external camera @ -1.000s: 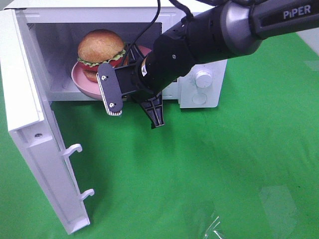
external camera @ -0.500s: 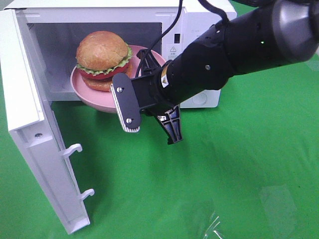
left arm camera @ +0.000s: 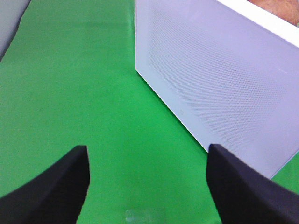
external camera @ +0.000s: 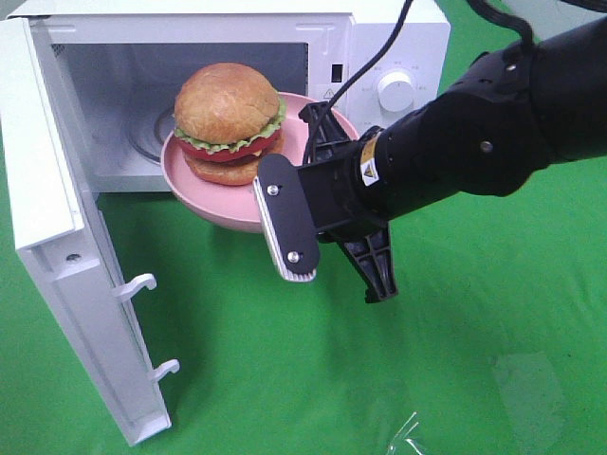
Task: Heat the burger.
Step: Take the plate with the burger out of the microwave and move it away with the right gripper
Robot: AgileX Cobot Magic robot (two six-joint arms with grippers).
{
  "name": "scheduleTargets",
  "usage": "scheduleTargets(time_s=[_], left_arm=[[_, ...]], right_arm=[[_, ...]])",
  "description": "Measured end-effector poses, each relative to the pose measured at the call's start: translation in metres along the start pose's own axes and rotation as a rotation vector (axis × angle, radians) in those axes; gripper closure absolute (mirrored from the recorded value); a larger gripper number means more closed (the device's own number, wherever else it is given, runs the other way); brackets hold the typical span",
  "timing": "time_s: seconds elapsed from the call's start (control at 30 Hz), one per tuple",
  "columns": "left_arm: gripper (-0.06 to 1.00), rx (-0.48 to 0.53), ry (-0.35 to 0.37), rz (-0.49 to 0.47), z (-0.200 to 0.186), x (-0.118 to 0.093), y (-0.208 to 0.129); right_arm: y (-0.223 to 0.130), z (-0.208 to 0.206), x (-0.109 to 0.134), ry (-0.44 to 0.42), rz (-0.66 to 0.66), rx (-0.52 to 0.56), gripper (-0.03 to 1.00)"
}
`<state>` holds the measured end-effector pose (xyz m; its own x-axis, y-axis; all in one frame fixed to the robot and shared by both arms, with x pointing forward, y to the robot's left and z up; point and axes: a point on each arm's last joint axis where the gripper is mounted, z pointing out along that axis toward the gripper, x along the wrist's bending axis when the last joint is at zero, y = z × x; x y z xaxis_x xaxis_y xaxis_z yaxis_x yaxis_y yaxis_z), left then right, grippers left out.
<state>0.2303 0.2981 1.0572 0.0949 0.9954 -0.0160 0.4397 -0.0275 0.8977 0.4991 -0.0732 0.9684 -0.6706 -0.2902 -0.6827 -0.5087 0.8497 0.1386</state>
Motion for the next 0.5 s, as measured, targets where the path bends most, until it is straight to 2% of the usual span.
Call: scheduleTargets(time_s=[0.5], left_arm=[[0.30,0.000,0.000,0.000,0.000,0.000,0.000]], right_arm=[[-0.010,-0.050,0.037,0.002,0.054,-0.003,0.90]])
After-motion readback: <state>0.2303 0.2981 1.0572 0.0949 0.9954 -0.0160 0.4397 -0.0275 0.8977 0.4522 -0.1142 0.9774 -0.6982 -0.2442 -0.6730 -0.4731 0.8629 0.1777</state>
